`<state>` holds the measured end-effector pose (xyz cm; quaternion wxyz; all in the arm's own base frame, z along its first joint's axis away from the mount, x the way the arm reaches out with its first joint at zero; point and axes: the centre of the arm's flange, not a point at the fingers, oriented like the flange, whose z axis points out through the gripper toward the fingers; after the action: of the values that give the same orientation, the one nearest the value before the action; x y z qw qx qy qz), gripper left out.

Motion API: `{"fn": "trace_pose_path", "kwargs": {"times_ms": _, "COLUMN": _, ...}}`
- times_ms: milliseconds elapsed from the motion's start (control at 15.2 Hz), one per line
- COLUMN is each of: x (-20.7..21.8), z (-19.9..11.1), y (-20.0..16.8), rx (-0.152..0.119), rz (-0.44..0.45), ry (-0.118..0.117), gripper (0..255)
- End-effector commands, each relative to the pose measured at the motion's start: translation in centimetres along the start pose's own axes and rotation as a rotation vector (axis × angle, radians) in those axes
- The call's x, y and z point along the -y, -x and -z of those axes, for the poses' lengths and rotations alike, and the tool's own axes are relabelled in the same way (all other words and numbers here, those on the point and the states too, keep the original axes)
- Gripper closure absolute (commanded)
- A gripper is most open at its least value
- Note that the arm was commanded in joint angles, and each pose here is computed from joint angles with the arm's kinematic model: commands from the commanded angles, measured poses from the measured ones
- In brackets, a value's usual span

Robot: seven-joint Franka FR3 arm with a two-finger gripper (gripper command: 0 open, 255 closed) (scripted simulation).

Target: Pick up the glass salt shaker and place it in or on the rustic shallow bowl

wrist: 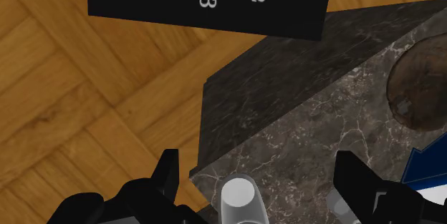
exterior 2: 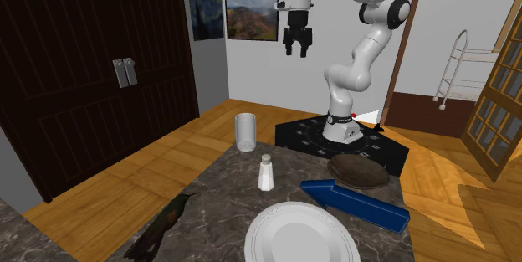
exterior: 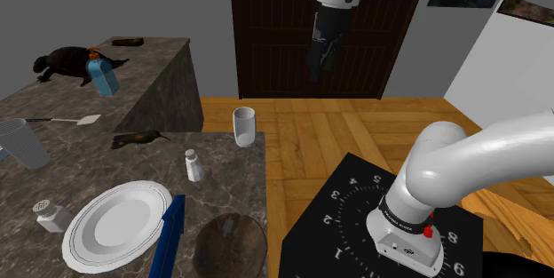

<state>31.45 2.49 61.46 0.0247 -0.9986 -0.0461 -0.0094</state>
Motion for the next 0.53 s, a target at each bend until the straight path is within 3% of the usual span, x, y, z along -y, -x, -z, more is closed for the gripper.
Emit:
{"fn": "trace_pose_path", "kwargs": {"times_ms": 0, "x": 0.0, "z": 0.0, "y": 0.0, "rx": 0.000, "rz": 0.000, "ry": 0.000, "gripper": 0}}
{"fn": "trace_pose_path", "kwargs": {"times_ms": 462, "x": 4.6, "z": -5.0, "y": -6.2, "rx": 0.004, "rz": 0.031, "ry": -0.007, "gripper": 0}}
